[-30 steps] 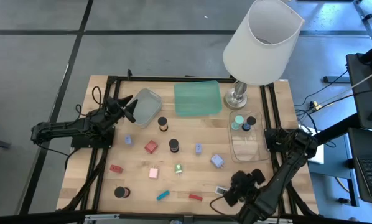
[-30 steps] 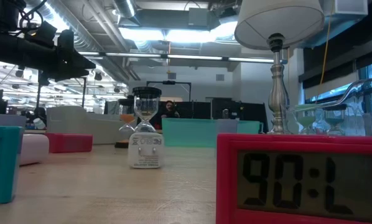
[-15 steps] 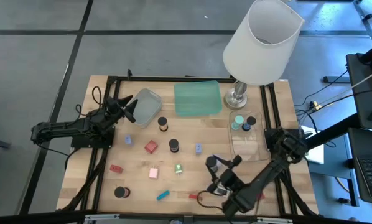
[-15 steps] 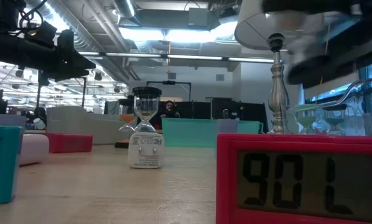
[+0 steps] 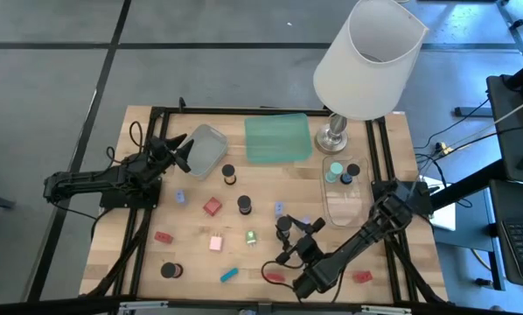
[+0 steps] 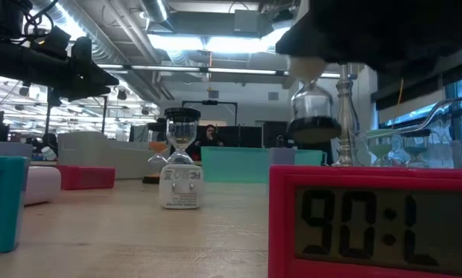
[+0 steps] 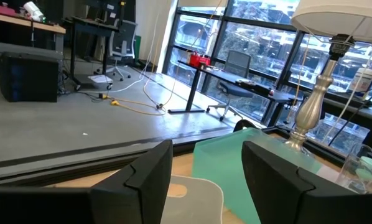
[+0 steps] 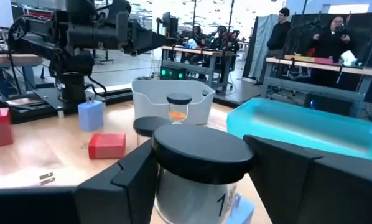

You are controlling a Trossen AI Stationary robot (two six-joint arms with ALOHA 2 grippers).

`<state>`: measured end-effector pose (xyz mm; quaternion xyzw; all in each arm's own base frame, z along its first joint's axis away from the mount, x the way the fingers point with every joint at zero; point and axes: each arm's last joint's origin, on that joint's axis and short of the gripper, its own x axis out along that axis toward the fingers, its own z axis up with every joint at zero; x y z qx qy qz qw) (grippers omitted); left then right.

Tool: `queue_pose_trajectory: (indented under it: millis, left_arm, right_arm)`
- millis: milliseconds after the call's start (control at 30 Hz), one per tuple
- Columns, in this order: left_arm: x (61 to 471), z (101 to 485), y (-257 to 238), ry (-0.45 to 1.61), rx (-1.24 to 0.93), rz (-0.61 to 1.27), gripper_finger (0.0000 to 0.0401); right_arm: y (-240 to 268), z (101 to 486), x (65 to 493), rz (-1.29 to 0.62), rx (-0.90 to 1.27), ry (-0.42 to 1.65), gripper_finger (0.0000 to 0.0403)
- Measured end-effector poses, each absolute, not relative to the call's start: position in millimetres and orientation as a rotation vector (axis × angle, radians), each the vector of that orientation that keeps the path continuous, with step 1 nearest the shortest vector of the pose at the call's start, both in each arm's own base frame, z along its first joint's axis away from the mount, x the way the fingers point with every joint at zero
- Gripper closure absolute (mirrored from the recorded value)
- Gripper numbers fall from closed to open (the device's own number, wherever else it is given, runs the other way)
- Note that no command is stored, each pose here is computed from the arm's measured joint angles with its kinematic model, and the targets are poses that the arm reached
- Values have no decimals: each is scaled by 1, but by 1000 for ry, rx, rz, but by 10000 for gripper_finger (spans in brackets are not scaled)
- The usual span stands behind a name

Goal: Pick & Place Office items
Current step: Put the white hourglass into the transparent bin

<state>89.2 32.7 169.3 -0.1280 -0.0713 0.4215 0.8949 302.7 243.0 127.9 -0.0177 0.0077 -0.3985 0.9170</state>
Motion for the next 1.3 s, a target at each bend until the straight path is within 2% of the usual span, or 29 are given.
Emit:
queue_pose_trajectory:
  millis: [300,1300]
  left_arm:
    - [89,169,33,-148,-265,874,210]
    - [89,169,33,-148,-265,874,211]
  right_arm:
    - [247,112,310,-828,-105,67,190]
    - [241,97,327,-866,-62,71,189]
